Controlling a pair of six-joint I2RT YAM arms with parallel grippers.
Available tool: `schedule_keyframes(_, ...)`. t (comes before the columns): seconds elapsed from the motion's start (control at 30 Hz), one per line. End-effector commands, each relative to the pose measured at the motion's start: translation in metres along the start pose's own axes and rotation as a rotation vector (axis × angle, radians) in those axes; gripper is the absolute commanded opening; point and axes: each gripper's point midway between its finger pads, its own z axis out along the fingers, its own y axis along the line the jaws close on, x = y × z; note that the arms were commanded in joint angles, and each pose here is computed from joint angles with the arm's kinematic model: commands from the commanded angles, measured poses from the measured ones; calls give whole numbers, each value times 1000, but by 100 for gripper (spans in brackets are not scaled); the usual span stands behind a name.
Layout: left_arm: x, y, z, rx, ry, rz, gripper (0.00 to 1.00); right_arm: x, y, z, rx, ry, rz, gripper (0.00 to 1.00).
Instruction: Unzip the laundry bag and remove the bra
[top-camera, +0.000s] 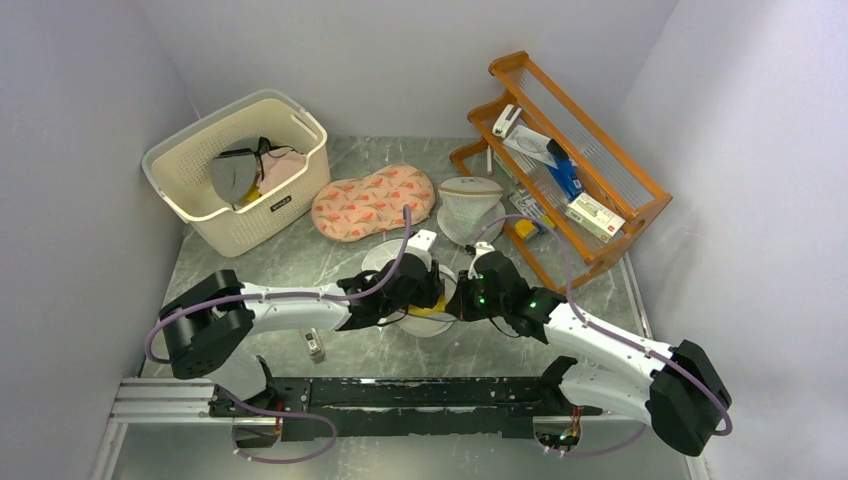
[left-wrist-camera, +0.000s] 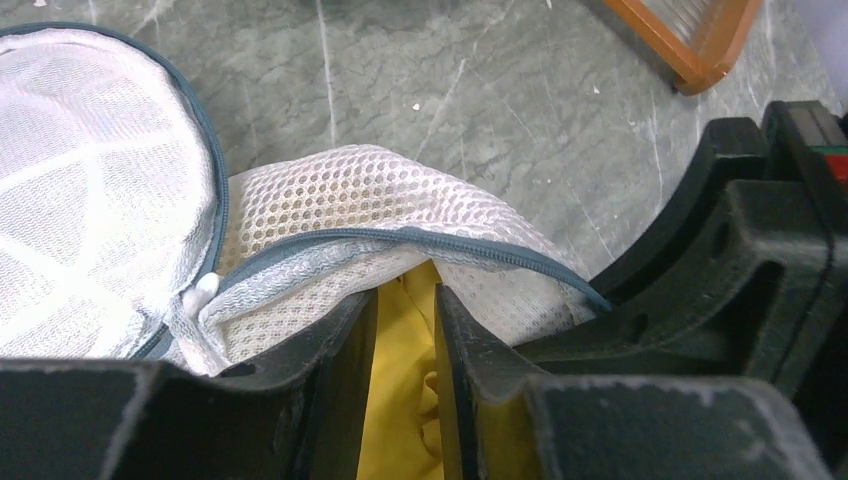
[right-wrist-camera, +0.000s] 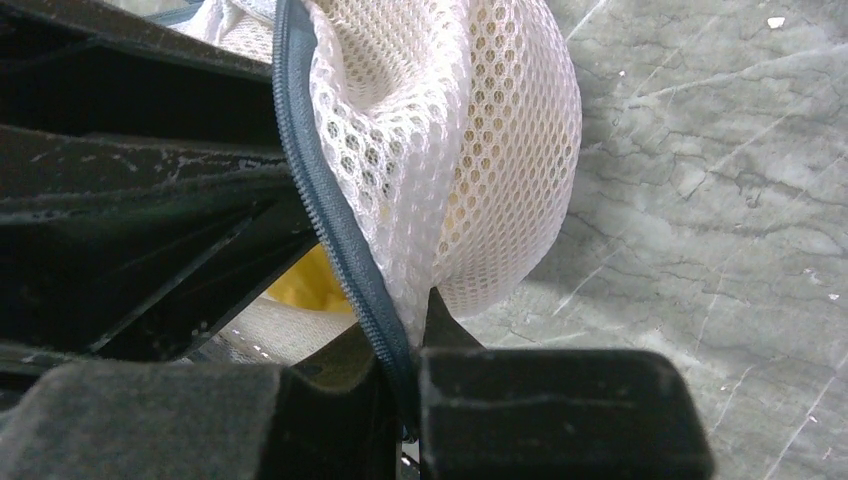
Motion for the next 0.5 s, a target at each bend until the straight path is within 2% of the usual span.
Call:
schedule_keyframes(0.0, -14, 7, 7, -50, -92, -43, 40, -14, 8, -6, -12, -39, -25, 2)
schedule_keyframes(0.3, -8, 15, 24, -110, -83, -35, 53, -15, 11, -5, -27, -40, -32, 2)
schedule_keyframes(0.47, -9, 18, 33, -133, -99, -25, 52, -12, 11, -5, -35, -37, -35, 2)
